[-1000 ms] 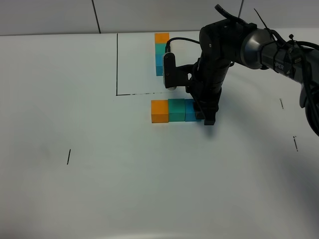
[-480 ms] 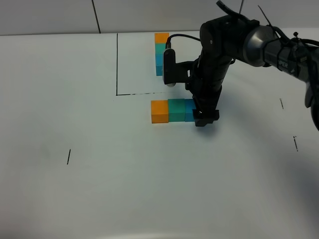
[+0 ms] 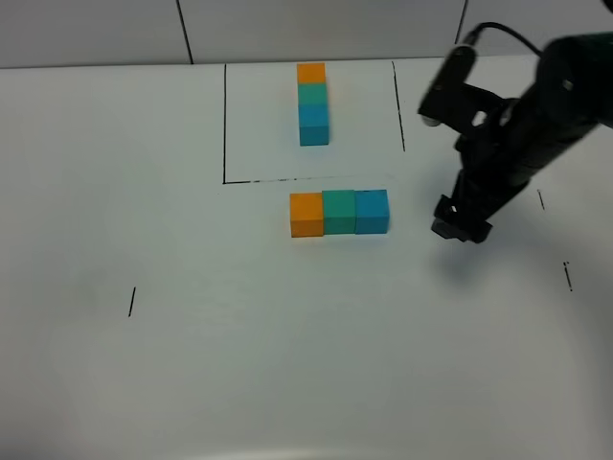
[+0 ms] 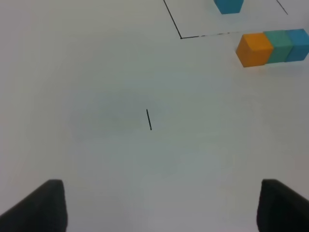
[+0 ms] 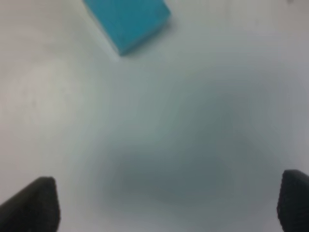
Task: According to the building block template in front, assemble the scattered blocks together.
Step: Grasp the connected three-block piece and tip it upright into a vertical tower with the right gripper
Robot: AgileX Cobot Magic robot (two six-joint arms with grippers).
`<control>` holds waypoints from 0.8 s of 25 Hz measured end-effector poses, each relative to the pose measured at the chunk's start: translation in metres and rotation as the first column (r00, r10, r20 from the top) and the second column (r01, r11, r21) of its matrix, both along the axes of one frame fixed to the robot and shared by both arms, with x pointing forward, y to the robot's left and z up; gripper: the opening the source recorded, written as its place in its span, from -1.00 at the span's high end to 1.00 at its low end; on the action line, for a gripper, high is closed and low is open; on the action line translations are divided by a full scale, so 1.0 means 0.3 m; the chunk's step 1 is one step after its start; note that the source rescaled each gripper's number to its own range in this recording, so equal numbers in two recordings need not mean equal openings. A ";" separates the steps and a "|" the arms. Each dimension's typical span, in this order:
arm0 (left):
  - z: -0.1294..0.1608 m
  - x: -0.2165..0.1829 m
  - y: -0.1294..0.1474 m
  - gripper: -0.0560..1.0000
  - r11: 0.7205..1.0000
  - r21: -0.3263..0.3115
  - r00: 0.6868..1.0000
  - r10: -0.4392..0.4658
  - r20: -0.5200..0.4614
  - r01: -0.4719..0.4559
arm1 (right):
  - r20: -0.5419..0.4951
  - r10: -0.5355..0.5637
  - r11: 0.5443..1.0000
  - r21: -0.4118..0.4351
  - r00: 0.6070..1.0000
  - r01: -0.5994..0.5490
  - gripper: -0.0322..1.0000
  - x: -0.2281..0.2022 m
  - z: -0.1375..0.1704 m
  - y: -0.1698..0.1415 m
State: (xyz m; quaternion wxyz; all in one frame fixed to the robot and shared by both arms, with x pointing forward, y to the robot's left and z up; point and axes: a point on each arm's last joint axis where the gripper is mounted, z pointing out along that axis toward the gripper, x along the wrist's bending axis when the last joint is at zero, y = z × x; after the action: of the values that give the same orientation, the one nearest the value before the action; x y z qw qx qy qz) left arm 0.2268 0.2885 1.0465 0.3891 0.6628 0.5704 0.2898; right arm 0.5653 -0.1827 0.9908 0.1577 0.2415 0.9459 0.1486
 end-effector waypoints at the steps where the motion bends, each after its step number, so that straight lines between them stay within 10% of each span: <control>1: 0.000 0.000 0.000 -0.58 1.000 0.000 1.000 0.000 0.000 0.000 | 0.005 -0.076 0.996 0.037 0.997 0.076 -0.67 -0.049 0.015 -0.035; 12: 0.000 0.000 0.000 -0.58 1.000 0.000 1.000 0.000 0.000 0.000 | 0.010 -0.548 0.791 0.333 0.837 0.514 -0.67 -0.408 0.160 -0.204; 20: 0.000 0.000 0.000 -0.58 1.000 0.000 1.000 0.000 0.000 0.000 | 0.063 -0.633 0.753 0.282 0.772 0.595 -0.66 -0.460 0.198 -0.256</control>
State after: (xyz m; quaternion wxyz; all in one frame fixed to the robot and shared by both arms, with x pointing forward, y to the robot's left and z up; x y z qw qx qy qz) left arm 0.2268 0.2885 1.0465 0.3891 0.6628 0.5704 0.2898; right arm 0.4272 -0.2594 1.0503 0.2391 0.5445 0.7726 0.2224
